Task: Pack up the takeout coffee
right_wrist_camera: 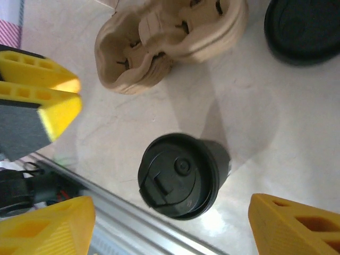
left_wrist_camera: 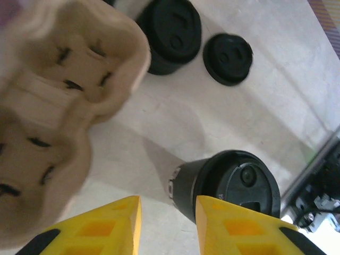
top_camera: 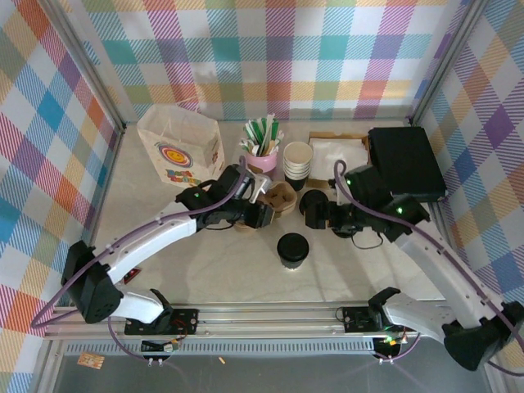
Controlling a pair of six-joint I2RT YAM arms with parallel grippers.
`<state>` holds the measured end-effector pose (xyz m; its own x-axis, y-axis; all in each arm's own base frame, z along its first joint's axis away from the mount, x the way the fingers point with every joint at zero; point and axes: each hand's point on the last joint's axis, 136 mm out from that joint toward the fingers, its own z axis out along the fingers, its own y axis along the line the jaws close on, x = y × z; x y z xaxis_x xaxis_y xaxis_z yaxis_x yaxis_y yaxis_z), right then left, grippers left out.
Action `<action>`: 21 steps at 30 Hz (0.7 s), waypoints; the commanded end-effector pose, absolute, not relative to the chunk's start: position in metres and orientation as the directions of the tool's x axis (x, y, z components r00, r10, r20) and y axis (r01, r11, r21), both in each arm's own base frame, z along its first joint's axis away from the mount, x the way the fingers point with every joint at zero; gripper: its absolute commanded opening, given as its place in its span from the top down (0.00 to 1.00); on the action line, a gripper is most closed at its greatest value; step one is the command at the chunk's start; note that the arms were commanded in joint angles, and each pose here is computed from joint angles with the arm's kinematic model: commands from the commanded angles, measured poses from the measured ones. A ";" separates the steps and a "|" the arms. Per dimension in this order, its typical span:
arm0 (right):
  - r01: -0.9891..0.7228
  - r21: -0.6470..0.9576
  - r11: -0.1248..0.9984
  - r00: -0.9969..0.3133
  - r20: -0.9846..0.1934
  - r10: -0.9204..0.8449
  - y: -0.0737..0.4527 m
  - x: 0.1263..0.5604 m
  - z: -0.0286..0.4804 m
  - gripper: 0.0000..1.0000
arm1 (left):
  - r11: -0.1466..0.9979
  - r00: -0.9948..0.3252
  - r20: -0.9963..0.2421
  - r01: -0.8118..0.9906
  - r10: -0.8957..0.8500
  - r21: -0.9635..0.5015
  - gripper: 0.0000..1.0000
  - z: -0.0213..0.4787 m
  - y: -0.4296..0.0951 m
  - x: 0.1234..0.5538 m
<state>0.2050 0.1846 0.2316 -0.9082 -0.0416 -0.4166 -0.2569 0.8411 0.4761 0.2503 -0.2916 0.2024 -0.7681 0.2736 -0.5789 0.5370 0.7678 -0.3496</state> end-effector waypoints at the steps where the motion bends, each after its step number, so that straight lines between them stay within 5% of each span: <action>1: -0.313 0.222 0.924 -0.892 -0.402 -0.206 0.157 0.210 0.215 0.19 | 0.845 -0.752 -0.607 0.480 0.257 -0.237 0.67 0.215 -0.260 0.255; 3: -0.249 0.114 0.962 -0.905 -0.382 -0.189 0.141 0.224 0.209 0.15 | 0.858 -0.747 -0.619 0.464 0.244 -0.222 0.65 0.217 -0.253 0.256; 9: -0.325 0.197 0.925 -0.899 -0.368 -0.238 0.173 0.236 0.207 0.12 | 0.868 -0.741 -0.630 0.451 0.234 -0.208 0.62 0.226 -0.244 0.253; 14: -0.595 0.163 0.787 -0.772 -0.388 -0.504 0.221 0.206 0.203 0.08 | 0.895 -0.745 -0.635 0.405 0.206 -0.185 0.61 0.223 -0.229 0.250; 21: -0.689 0.087 0.719 -0.706 -0.305 -0.639 0.239 0.189 0.173 0.08 | 0.928 -0.720 -0.677 0.341 0.155 -0.149 0.55 0.225 -0.204 0.250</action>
